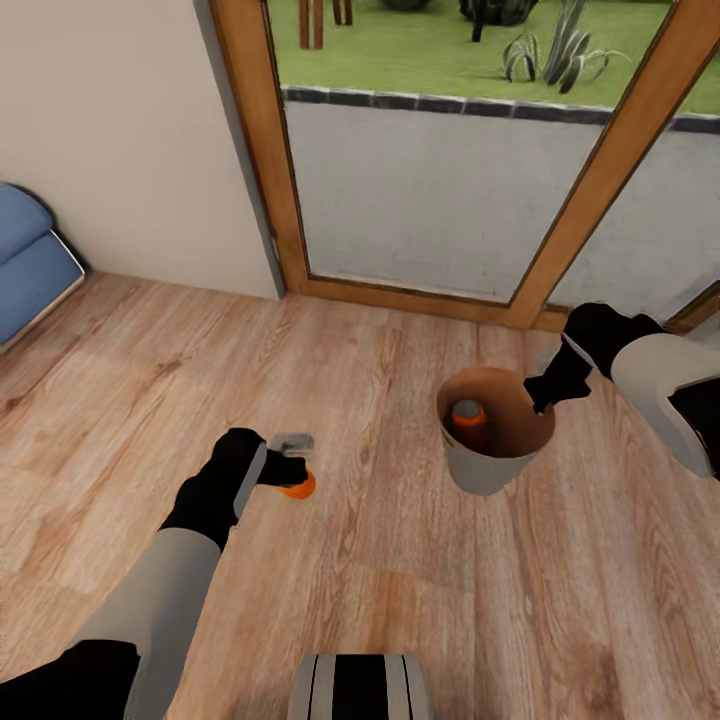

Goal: Put the three can of soda from the living room inside the tash can in the kitchen.

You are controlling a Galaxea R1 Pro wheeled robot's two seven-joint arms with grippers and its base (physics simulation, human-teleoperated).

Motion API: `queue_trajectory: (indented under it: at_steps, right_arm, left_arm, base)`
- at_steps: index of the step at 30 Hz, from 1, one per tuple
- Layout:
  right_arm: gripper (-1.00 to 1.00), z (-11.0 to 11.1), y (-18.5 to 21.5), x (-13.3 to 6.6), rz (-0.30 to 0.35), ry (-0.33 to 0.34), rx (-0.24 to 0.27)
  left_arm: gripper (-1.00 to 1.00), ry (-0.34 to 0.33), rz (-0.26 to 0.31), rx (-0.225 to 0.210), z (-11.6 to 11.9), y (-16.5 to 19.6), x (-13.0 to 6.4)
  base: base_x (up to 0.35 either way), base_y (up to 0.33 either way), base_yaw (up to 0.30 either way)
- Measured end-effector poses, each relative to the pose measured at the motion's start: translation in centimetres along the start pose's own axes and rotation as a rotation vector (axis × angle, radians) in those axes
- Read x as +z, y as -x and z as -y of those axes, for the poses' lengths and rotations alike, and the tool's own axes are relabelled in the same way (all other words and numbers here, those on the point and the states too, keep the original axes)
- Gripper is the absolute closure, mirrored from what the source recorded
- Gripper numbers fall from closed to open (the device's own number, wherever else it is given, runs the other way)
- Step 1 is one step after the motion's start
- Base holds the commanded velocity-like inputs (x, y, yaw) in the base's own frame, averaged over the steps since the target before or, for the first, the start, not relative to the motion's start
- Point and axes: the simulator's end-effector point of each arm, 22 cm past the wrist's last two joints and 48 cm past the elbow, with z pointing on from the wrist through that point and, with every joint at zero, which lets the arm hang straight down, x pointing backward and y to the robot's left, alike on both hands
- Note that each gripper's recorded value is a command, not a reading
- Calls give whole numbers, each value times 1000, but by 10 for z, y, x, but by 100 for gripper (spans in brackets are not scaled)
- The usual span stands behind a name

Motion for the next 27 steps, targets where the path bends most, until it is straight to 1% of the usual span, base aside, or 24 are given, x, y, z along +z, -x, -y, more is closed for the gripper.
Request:
queue_trajectory:
  at_steps: [2,5,7,8,9,10,11,12,14,15,16,17,18,19,20,21,22,23,24,25,26,27]
  right_arm:
    - [100,2,-4,1,-14,-13,-11]
    - [100,6,-15,7,-45,-47,-41]
    - [100,3,-21,10,-63,-54,-56]
    - [100,-3,-23,13,-69,-48,-63]
    - [100,-8,-24,13,-71,-32,-58]
    - [100,-17,-26,17,-78,-18,-66]
    - [100,-25,-28,18,-83,0,-62]
    - [100,-33,-27,18,-82,11,-69]
    - [100,-42,-27,16,-83,28,-71]
    - [100,-47,-29,18,-91,27,-82]
    - [100,-50,-31,19,-99,22,-94]
    - [100,-53,-32,18,-104,12,-109]
    - [100,-53,-32,17,-105,6,-118]
    - [100,-56,-32,16,-108,-1,-131]
    - [100,-59,-32,14,-111,-3,-139]
    - [100,-62,-31,12,-109,1,-142]
    - [100,-68,-30,12,-110,5,-153]
    - [100,-74,-30,9,-109,16,-152]
    - [100,-82,-29,9,-110,25,-160]
    - [100,-87,-29,6,-108,38,-157]
    - [100,-92,-28,4,-106,49,-156]
    - [100,-95,-27,2,-105,56,-155]
  left_arm:
    - [100,-7,24,5,2,14,-11]
    - [100,-34,74,16,9,48,-32]
    - [100,-50,105,24,12,69,-47]
    - [100,-56,126,30,13,83,-57]
    - [100,-61,139,33,14,92,-64]
    - [100,-74,169,43,13,113,-79]
    - [100,-103,189,46,17,129,-92]
    - [100,-133,200,53,20,142,-103]
    - [100,-182,207,60,27,156,-117]
    - [100,-238,205,71,34,166,-128]
    - [100,-294,197,91,43,175,-140]
    - [100,-333,180,124,50,183,-151]
    - [100,-351,171,144,55,187,-158]
    - [100,-376,148,182,63,193,-170]
    - [100,-419,130,209,74,201,-185]
    - [100,-438,120,223,79,205,-195]
    - [100,-492,76,266,93,209,-214]
    - [100,-544,68,289,107,218,-237]
    - [100,-580,-6,353,118,215,-262]
    - [100,-619,-18,382,130,222,-288]
    - [100,-625,-46,405,134,220,-299]
    - [100,-631,-55,414,136,221,-306]
  base:
    - [0,0,0]
    - [0,0,0]
    - [0,0,0]
    - [0,0,0]
    - [0,0,0]
    - [0,0,0]
    - [0,0,0]
    - [0,0,0]
    - [0,0,0]
    - [0,0,0]
    - [0,0,0]
    - [0,0,0]
    - [0,0,0]
    - [0,0,0]
    - [0,0,0]
    - [0,0,0]
    - [0,0,0]
    - [0,0,0]
    - [0,0,0]
    - [0,0,0]
    - [0,0,0]
    - [0,0,0]
